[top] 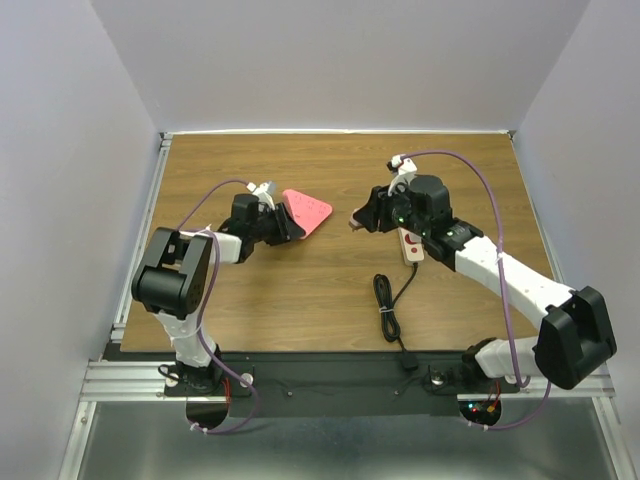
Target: Insert the plug
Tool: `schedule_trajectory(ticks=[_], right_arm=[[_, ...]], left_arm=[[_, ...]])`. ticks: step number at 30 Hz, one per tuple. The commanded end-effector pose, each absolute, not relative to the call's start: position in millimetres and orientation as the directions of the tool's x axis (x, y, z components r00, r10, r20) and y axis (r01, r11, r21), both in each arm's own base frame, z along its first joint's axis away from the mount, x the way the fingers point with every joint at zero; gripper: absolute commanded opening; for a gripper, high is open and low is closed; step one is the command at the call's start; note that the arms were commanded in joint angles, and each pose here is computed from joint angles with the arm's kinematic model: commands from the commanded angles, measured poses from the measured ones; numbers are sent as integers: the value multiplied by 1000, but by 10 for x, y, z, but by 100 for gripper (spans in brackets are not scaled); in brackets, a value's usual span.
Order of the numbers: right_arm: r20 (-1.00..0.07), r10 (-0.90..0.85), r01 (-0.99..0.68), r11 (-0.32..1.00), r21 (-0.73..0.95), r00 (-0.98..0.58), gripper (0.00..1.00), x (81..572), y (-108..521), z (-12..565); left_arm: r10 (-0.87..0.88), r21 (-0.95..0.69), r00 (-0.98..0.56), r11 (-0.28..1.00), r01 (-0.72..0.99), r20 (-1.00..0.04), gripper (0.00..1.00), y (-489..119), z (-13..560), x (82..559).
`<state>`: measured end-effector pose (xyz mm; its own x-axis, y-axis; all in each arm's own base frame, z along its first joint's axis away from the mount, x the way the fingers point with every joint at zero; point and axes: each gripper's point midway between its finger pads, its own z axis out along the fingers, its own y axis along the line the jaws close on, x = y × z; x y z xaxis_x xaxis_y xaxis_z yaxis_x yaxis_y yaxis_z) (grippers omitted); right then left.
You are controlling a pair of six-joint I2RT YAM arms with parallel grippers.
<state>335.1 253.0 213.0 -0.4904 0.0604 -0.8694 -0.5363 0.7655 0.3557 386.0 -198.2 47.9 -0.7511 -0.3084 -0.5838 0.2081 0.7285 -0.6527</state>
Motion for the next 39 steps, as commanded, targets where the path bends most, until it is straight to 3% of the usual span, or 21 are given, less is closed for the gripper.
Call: schedule_trajectory(ticks=[1, 12, 17, 25, 35, 37, 39], right_arm=[[-923, 84, -624, 714, 319, -376, 0, 3363, 2683, 2479], [-918, 104, -618, 710, 338, -383, 0, 3322, 2696, 2432], [-885, 245, -502, 749, 432, -397, 1, 3382, 2584, 2404], [-850, 335, -421, 757, 499, -406, 1, 3409, 2535, 2316], [-830, 316, -357, 790, 498, -460, 1, 3338, 2521, 2032], [-830, 318, -355, 791, 499, -459, 1, 3323, 2509, 2036], [-829, 318, -346, 796, 497, -460, 0, 3315, 2492, 2035]], left_arm=[[-229, -596, -762, 765, 244, -606, 0, -1943, 501, 3631], [-263, -657, -718, 670, 344, -644, 0, -2136, 1169, 3398], [-300, -664, -701, 674, 324, -647, 0, -2211, 1280, 3282], [-274, -697, -761, 649, 305, -588, 0, -2341, 1092, 3101], [-356, -736, -769, 644, 208, -530, 0, -2389, 940, 2924], [-357, -743, -782, 641, 193, -511, 5, -2404, 876, 2867], [-365, -754, -789, 632, 180, -494, 20, -2417, 848, 2816]])
